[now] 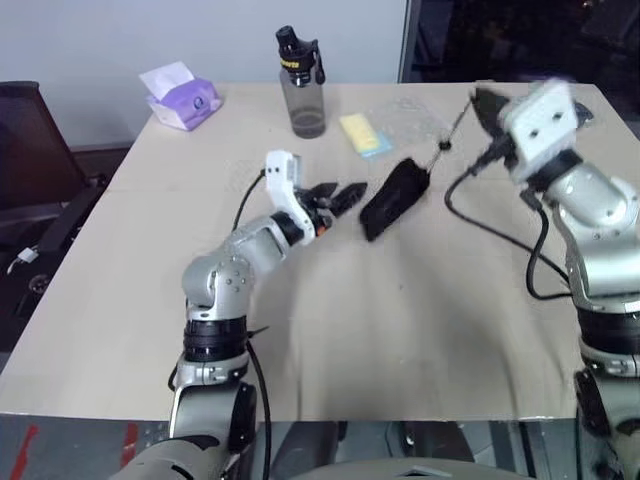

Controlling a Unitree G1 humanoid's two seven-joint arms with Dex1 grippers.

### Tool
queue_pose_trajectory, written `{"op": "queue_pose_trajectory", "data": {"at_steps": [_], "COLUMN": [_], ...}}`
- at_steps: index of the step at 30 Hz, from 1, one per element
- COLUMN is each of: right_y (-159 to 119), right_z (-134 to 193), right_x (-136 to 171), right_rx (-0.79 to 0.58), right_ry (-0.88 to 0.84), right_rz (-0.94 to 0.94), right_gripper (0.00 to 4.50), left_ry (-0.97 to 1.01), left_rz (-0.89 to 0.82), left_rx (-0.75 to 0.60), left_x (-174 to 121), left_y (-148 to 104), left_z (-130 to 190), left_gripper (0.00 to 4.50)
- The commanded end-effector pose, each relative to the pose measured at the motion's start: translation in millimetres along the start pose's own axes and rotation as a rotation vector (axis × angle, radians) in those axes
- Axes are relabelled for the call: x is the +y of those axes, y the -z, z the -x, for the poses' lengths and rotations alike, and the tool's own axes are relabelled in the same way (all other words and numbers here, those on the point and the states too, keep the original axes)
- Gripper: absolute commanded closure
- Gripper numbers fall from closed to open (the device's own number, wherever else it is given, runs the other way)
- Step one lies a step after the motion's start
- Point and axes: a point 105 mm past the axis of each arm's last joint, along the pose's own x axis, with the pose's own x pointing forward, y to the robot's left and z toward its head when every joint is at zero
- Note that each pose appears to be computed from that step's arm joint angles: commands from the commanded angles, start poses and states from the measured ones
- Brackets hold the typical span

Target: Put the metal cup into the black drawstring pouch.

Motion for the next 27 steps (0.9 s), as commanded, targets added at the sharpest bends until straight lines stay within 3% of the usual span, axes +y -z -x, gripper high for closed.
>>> {"op": "queue_pose_trajectory", "data": {"at_steps": [1, 7, 18, 27], "right_y": [-34.4, -50.9, -59.7, -64.8], "right_z": [-8.4, -18.0, -23.0, -24.8], "right_x": [-8.4, -1.6, 19.3, 33.1], "right_rx": [-0.114, -0.173, -0.204, -0.216], "right_ry": [0.036, 0.002, -0.055, -0.106], "right_rz": [-0.024, -0.030, -0.088, -0.120], "right_gripper": [4.50, 4.50, 4.50, 4.50], "left_ry": [0.031, 0.283, 0.383, 0.474], "left_rz": [-0.177, -0.333, -0.347, -0.364], "left_rx": [-0.099, -0.297, -0.355, -0.324], "left_x": [-3.4, -56.1, -82.0, -93.7], "left_y": [-31.4, -72.8, -74.5, -69.2], "left_z": [-1.0, -9.4, -42.1, -42.4], "left_gripper": [0.64, 0.64, 0.64, 0.64]}}
